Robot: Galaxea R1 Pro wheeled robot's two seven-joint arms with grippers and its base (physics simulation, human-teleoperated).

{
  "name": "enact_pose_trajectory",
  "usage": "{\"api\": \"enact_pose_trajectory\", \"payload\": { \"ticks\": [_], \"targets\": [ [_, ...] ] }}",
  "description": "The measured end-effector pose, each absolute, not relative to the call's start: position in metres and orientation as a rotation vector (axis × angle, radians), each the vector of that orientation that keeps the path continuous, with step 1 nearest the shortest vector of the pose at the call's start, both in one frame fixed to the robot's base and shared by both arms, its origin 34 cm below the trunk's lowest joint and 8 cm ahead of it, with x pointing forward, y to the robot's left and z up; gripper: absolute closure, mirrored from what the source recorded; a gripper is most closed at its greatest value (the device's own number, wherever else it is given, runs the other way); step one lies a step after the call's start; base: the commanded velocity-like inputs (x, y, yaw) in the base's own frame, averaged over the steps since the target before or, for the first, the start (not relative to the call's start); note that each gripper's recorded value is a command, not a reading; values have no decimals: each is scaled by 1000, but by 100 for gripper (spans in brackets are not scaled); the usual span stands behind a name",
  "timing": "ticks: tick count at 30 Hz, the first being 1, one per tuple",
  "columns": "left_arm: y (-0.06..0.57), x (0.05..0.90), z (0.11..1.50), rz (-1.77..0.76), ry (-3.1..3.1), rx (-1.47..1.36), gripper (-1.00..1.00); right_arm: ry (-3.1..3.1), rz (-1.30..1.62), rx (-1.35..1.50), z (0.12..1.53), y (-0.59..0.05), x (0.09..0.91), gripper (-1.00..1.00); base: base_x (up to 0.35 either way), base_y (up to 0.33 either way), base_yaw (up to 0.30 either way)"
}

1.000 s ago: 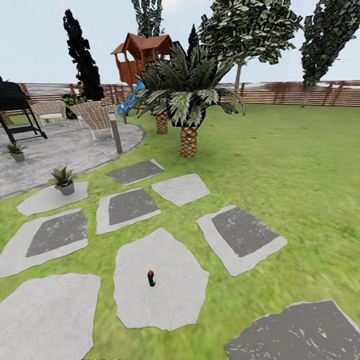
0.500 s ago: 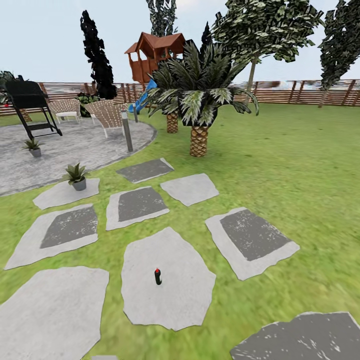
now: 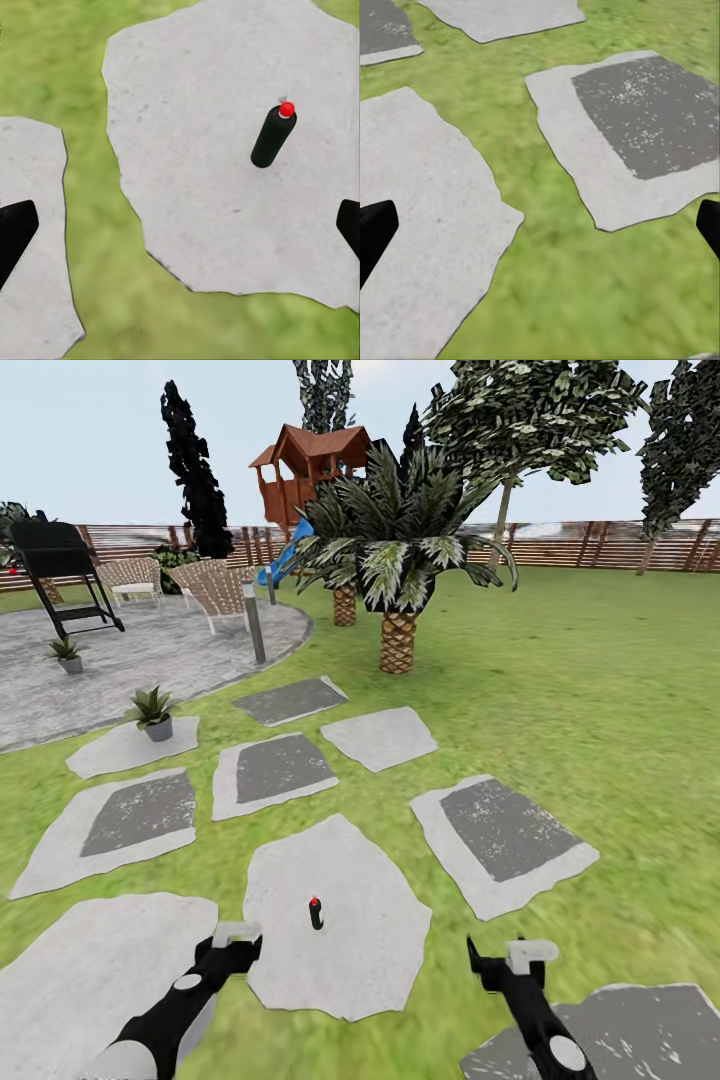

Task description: Pick up the pesticide atomizer in the garden and spray insectifuge to fully cover both potted plants in the garden.

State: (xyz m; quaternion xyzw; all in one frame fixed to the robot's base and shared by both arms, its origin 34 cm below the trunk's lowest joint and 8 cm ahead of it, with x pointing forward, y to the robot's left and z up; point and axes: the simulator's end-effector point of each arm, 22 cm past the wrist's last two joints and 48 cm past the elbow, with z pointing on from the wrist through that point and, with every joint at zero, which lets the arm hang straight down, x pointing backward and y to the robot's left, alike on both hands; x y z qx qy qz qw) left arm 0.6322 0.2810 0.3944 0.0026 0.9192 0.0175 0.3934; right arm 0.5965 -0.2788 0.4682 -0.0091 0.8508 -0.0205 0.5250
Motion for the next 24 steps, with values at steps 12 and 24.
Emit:
{"api": "enact_pose_trajectory", "payload": {
  "ticks": [12,24],
  "targets": [
    [291,640,405,67,2269,-4,-100,2037,-42,-27,473,-277,610,-100,71,-43,0],
    [292,641,406,69,2267,-2,-100,2035,-44,-27,473,-278,610,-100,186,-218,0]
  ]
}}
